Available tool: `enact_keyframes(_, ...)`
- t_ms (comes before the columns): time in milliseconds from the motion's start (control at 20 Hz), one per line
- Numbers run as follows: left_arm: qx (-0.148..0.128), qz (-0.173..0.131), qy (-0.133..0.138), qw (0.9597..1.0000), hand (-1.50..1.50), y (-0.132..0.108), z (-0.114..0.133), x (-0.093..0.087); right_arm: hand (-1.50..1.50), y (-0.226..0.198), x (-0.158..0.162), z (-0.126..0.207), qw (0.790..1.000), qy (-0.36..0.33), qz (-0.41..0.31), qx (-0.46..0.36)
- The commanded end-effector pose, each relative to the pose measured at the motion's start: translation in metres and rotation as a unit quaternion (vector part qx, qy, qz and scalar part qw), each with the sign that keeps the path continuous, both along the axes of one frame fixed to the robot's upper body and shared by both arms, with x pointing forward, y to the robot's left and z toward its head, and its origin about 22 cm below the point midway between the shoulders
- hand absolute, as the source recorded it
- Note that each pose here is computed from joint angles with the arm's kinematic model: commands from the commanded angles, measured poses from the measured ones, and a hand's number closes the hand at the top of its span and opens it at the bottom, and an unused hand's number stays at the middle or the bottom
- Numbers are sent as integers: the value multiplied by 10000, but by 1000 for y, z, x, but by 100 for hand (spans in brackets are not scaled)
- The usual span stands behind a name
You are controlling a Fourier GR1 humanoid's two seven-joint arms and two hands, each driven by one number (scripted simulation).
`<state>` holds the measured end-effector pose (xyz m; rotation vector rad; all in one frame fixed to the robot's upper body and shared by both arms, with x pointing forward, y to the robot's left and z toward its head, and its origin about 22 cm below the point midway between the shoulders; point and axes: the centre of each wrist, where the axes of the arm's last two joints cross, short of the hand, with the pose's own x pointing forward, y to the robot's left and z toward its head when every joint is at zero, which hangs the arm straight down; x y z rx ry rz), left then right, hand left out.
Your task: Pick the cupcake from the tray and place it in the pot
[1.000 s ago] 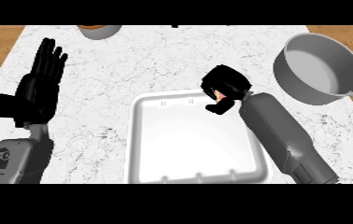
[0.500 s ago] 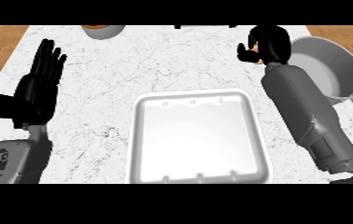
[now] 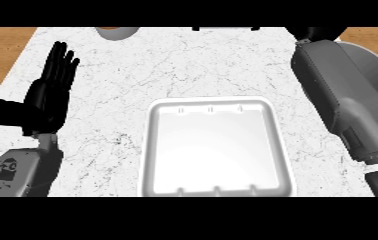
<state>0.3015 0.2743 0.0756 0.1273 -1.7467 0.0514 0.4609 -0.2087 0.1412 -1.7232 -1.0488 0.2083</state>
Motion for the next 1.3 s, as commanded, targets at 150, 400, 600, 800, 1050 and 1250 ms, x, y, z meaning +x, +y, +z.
enact_keyframes(150, 27, 111, -11, 9999, 0, -4, -3, 0, 150, 3, -3, 9, 9900, 108, -1405, 112)
enact_keyframes(400, -54, 95, 108, 9999, 0, 22, -4, -8, 150, -41, -20, 4, 9866, 190, -1620, 33)
enact_keyframes(600, -59, 255, 1, 9997, 0, 9, 2, -12, 150, -74, -50, -19, 9867, 83, -1618, 105)
enact_keyframes(800, 9, 206, -12, 9998, 0, 4, -12, -3, 150, -100, -80, -18, 9874, -2, -1573, 160)
enact_keyframes(1050, -26, 99, -51, 9999, 0, 9, 0, -6, 150, -166, -130, -45, 9844, 52, -1752, 184)
enact_keyframes(1250, -18, -79, -84, 9999, 0, 13, 1, -2, 150, -193, -134, -69, 9816, 72, -1889, 273)
